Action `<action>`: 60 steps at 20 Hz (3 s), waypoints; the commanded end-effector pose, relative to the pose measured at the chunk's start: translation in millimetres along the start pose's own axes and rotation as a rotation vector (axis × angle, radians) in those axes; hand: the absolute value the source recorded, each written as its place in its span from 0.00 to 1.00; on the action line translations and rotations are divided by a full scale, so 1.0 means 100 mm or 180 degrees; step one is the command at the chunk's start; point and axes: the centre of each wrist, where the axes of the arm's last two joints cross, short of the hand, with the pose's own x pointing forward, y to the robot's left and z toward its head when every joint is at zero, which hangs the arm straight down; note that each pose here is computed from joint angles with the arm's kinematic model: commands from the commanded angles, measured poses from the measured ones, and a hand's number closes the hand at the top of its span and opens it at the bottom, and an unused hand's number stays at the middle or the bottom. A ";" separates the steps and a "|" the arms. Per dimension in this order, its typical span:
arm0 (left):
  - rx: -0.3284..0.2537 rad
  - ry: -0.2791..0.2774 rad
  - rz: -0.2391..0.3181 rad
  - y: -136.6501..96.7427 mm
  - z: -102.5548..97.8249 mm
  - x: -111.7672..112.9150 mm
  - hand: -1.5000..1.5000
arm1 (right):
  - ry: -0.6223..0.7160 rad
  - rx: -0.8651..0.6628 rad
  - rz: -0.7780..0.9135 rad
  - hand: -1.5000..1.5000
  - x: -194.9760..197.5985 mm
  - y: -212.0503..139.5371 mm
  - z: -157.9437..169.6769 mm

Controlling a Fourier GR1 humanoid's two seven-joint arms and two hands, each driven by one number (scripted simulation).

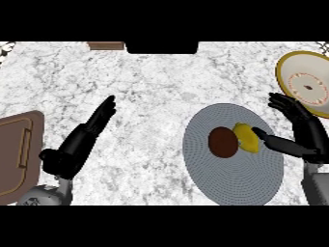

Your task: Pick the lemon from the placemat and place it in the bowl

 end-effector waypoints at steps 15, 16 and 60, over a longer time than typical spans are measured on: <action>-0.0047 -0.0038 0.0080 -0.09 -0.04 0.00 0.50 | 0.1506 0.2337 0.2443 0.00 1.13 -0.35 -0.74; -0.0115 -0.0037 0.0019 0.06 -0.15 0.09 0.50 | 0.1542 0.2376 0.2449 0.00 1.19 -0.19 -0.86; -0.0065 -0.0034 0.0057 -0.06 -0.07 0.04 0.50 | 0.1724 0.1990 0.2881 0.00 0.20 0.41 -0.41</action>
